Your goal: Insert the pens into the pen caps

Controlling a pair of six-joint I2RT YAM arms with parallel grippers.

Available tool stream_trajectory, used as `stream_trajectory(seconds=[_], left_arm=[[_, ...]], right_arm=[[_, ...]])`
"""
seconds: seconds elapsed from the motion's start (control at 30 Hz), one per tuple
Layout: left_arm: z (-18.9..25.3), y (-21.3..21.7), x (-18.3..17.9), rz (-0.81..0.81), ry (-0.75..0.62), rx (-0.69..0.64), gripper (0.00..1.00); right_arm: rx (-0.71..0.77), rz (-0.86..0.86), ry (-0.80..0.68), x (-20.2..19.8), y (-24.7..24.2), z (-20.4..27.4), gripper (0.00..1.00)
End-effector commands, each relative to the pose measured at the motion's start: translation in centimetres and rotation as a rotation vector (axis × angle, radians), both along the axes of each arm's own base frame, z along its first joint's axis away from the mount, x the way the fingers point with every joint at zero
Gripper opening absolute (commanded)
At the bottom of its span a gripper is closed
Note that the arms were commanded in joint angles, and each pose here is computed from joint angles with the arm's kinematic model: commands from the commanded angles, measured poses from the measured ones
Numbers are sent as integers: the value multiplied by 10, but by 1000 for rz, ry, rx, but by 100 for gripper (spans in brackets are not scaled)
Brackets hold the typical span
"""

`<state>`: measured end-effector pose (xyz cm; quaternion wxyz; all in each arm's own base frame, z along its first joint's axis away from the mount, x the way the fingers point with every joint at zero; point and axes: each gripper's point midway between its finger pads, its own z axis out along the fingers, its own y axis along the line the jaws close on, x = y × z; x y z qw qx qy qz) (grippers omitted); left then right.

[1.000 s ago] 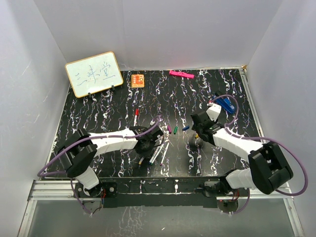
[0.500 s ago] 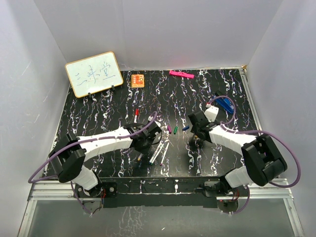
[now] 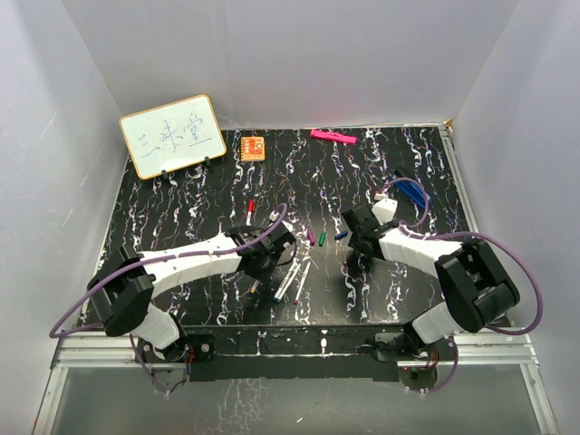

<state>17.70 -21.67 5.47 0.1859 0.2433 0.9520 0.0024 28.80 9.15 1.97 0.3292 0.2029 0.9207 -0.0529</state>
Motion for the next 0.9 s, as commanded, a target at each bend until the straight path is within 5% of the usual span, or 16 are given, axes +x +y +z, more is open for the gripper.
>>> stream_trajectory(seconds=[0.0, 0.3, 0.5, 0.87], left_arm=[[17, 0, 4, 10, -44, -28, 0], [14, 2, 4, 16, -47, -23, 0], [17, 4, 6, 27, -67, -30, 0], [24, 2, 13, 31, -100, -51, 0]], right_arm=[[20, -21, 3, 1, 7, 1, 42], [23, -20, 32, -1, 11, -7, 33], [22, -5, 86, -11, 12, -17, 0], [23, 32, 0, 5, 16, 9, 0]])
